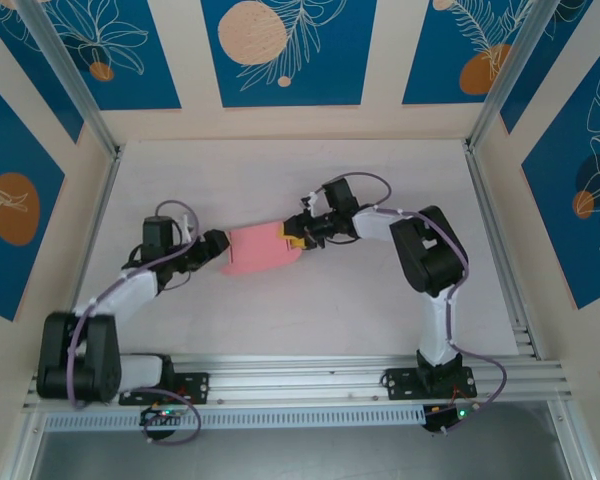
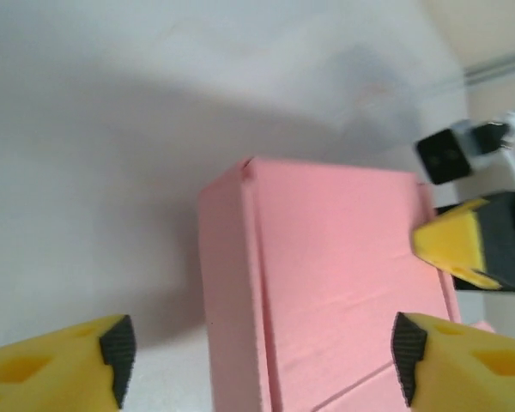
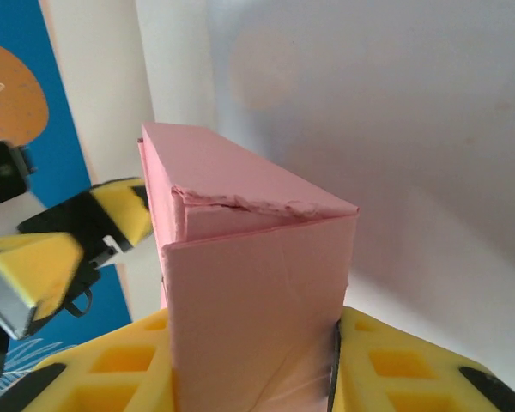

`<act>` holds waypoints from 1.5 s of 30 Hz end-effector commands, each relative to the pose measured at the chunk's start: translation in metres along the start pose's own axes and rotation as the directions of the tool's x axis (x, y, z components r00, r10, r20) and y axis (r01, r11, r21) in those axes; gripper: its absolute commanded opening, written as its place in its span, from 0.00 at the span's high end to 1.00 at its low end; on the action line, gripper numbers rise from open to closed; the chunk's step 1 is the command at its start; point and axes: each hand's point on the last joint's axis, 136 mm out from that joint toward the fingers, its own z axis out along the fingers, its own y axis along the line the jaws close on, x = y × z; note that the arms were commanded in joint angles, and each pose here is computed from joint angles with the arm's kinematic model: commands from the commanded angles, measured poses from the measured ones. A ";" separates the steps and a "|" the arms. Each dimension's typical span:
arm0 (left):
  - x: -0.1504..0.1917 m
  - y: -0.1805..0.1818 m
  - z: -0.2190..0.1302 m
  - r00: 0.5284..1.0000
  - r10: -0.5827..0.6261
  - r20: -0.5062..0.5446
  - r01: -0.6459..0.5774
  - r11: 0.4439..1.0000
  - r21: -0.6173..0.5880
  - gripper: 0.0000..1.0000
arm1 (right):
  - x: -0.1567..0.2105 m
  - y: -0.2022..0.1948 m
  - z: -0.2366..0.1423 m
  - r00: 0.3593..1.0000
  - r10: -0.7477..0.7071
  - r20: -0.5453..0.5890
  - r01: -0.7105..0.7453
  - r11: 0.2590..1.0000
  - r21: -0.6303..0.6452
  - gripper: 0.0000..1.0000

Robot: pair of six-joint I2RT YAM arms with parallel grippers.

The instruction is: Fold the paper box

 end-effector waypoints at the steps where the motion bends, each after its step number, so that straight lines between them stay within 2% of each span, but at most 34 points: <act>1: -0.028 -0.050 -0.026 0.921 0.342 0.186 -0.356 0.933 0.046 0.06 | 0.016 0.010 -0.025 0.990 0.133 -0.050 -0.134 0.991 -0.026 0.82; 2: -0.029 -0.066 -0.033 0.860 0.449 0.244 -0.474 0.879 0.053 0.01 | 0.021 0.011 -0.029 0.986 0.155 -0.066 -0.157 0.987 -0.025 0.82; 3: -0.028 -0.080 -0.039 0.797 0.528 0.293 -0.565 0.824 0.052 0.00 | 0.023 0.012 -0.033 0.982 0.176 -0.074 -0.178 0.984 -0.021 0.82; 4: -0.022 -0.095 -0.045 0.713 0.612 0.342 -0.664 0.746 0.048 0.00 | 0.027 0.012 -0.039 0.977 0.196 -0.084 -0.198 0.980 -0.017 0.82; 6: 0.000 -0.123 -0.052 0.511 0.759 0.403 -0.839 0.542 0.042 0.00 | 0.033 0.013 -0.049 0.966 0.238 -0.102 -0.241 0.971 -0.013 0.82; 8: 0.033 -0.137 -0.049 0.278 0.869 0.408 -0.953 0.303 0.005 0.00 | 0.040 0.015 -0.060 0.954 0.276 -0.121 -0.279 0.960 -0.015 0.82; 9: 0.043 -0.139 -0.045 0.206 0.896 0.393 -0.973 0.229 -0.014 0.00 | 0.043 0.014 -0.065 0.947 0.295 -0.125 -0.298 0.954 -0.008 0.82; 11: 0.058 -0.141 -0.039 0.117 0.928 0.353 -0.991 0.130 -0.014 0.00 | 0.049 0.015 -0.076 0.938 0.322 -0.129 -0.324 0.946 0.006 0.82; 15: 0.088 -0.142 -0.025 -0.029 0.962 0.273 -1.000 -0.027 -0.010 0.00 | 0.057 0.018 -0.090 0.922 0.363 -0.136 -0.365 0.931 0.007 0.82; 19: 0.105 -0.134 -0.004 -0.181 0.974 0.134 -0.983 -0.177 -0.042 0.00 | 0.064 0.019 -0.097 0.912 0.386 -0.137 -0.387 0.922 0.018 0.81; 22: 0.104 -0.136 0.010 -0.238 0.968 0.084 -0.968 -0.230 -0.096 0.00 | 0.067 0.016 -0.099 0.904 0.405 -0.142 -0.406 0.914 0.022 0.81; 25: 0.096 -0.139 0.020 -0.261 0.964 0.049 -0.956 -0.251 -0.150 0.02 | 0.069 0.014 -0.099 0.900 0.410 -0.148 -0.411 0.911 0.027 0.81; 27: 0.089 -0.143 0.023 -0.259 0.965 0.045 -0.952 -0.247 -0.181 0.08 | 0.070 0.012 -0.099 0.900 0.410 -0.148 -0.410 0.911 0.032 0.81; 31: 0.093 -0.151 0.028 -0.266 0.962 0.056 -0.956 -0.256 -0.141 0.24 | 0.072 0.009 -0.098 0.900 0.409 -0.151 -0.408 0.912 0.033 0.80; 33: 0.095 -0.151 0.029 -0.268 0.962 0.053 -0.958 -0.260 -0.124 0.33 | 0.073 0.009 -0.098 0.899 0.410 -0.155 -0.411 0.911 0.030 0.76; 39: 0.096 -0.153 0.022 -0.237 0.970 0.054 -0.968 -0.232 -0.092 0.65 | 0.075 0.007 -0.101 0.903 0.404 -0.149 -0.403 0.915 0.037 0.65; 42: 0.102 -0.153 0.018 -0.208 0.977 0.052 -0.978 -0.207 -0.024 0.70 | 0.073 0.007 -0.103 0.911 0.390 -0.134 -0.388 0.921 0.041 0.54; 45: 0.107 -0.151 0.016 -0.165 0.986 0.035 -0.985 -0.167 0.047 0.71 | 0.071 0.008 -0.107 0.924 0.367 -0.107 -0.365 0.930 0.045 0.39</act>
